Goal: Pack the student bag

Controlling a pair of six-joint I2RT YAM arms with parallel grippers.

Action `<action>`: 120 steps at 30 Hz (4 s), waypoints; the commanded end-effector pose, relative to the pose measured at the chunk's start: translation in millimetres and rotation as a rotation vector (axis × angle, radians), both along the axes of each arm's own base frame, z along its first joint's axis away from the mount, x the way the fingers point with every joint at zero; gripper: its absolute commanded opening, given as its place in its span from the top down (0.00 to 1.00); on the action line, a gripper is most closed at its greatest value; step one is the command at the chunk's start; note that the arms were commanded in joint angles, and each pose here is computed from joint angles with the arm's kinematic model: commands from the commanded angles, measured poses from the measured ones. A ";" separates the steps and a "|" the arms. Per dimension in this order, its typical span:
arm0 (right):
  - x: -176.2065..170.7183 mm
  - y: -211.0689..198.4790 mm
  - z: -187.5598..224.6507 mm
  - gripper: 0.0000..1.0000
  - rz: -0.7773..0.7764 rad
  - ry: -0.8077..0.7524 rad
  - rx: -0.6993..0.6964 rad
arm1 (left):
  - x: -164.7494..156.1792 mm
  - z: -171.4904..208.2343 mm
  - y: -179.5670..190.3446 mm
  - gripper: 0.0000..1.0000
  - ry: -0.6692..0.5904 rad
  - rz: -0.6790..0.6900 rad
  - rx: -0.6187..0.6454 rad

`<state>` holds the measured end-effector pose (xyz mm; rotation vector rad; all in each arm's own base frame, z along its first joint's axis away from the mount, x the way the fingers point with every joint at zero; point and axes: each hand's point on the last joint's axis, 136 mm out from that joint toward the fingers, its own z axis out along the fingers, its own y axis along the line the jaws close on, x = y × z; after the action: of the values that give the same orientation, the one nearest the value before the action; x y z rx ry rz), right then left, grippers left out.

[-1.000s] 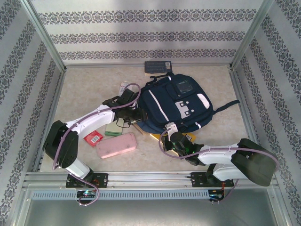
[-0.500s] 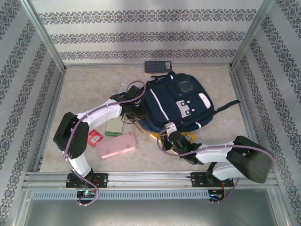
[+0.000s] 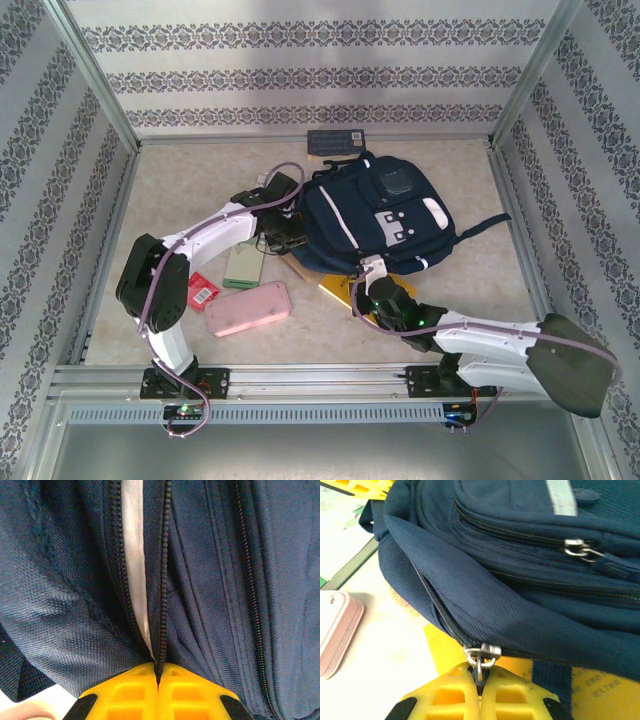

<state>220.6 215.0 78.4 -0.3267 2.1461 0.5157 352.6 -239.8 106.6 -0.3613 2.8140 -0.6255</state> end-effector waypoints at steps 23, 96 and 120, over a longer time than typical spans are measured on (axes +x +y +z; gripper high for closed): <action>14.7 -76.8 44.5 0.28 -0.260 0.052 -0.014 | 35.6 58.6 2.3 1.00 -0.135 0.083 -0.181; 68.4 18.4 110.7 0.26 0.200 0.103 -0.038 | -52.5 54.9 39.3 0.42 -0.384 -0.662 0.273; 72.2 -47.8 121.5 0.16 -0.046 0.114 0.167 | -34.0 -51.6 15.5 0.03 -0.401 -1.288 0.454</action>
<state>293.6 167.4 193.2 -0.1939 2.2301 0.6499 323.5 -218.5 60.7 1.3943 2.4220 -0.1403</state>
